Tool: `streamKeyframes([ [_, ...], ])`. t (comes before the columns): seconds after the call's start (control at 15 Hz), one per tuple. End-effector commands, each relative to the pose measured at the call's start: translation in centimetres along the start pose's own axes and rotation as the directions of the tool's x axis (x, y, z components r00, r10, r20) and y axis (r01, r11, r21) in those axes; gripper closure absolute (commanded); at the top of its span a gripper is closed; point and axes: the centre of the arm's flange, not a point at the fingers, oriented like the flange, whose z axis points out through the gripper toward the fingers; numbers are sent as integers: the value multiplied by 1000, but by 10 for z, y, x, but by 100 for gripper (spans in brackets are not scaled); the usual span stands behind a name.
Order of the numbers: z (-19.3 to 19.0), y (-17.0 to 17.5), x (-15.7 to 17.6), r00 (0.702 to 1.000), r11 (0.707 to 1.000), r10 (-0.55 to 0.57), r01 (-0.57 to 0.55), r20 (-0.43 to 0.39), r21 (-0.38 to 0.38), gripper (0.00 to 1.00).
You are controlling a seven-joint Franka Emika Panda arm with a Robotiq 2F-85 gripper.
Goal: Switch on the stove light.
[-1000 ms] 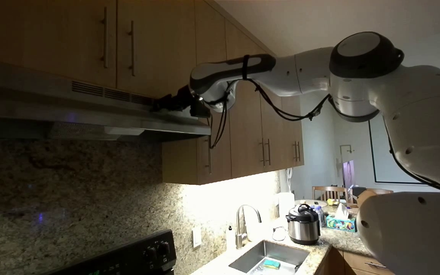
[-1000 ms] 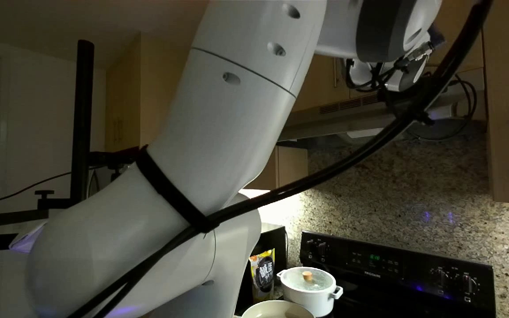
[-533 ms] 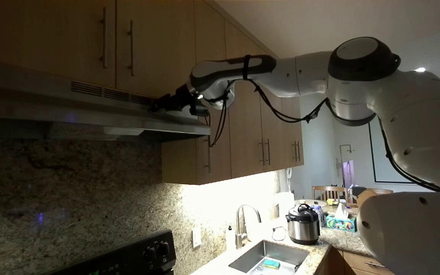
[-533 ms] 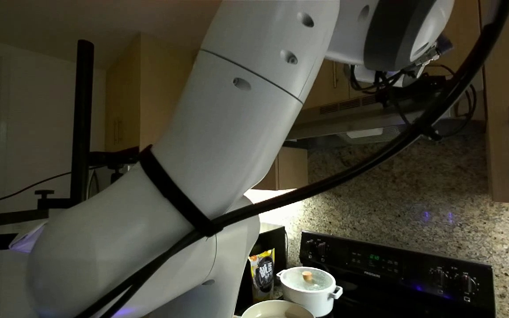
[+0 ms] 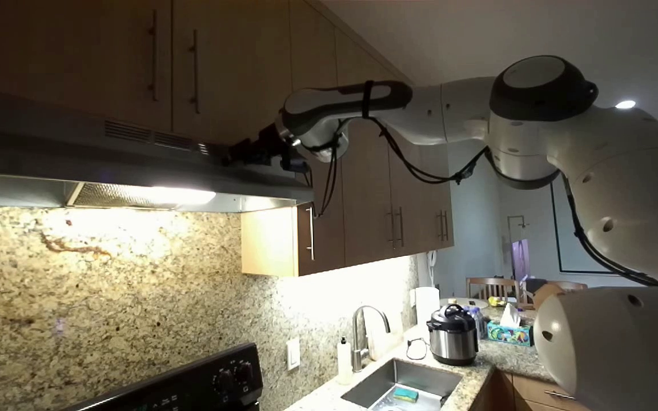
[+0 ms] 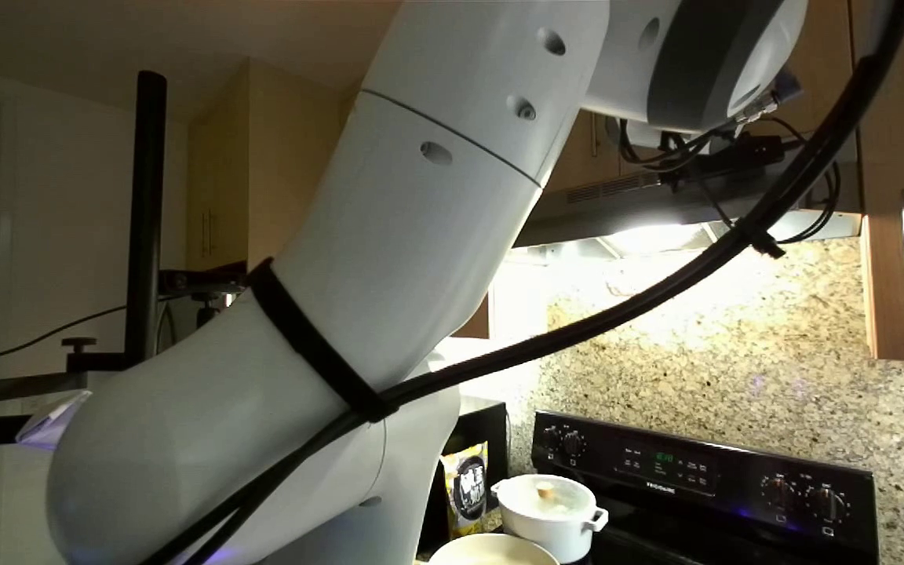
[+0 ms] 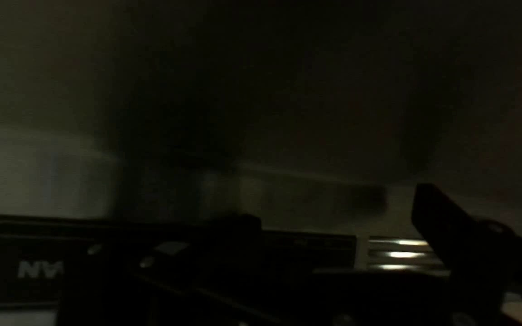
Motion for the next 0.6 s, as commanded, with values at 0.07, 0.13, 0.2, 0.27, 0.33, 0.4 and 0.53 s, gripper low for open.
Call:
streamKeyframes([
  [0.07, -2, -36, 21, 1000, 1000, -17, 17, -8, 12, 0],
  [0.13, -16, -40, 22, 1000, 1000, -14, 14, -2, -14, 0],
  [0.2, -27, -48, 27, 1000, 1000, -17, 17, -6, -23, 0],
  [0.27, -40, -54, 30, 1000, 998, -10, 10, -3, -56, 0],
  [0.33, -53, -62, 34, 1000, 997, -6, 5, -7, -78, 0],
  [0.4, -64, -70, 39, 1000, 994, 6, -5, 7, -111, 0],
  [0.53, -84, -83, 49, 998, 986, 25, -15, 54, -169, 0],
])
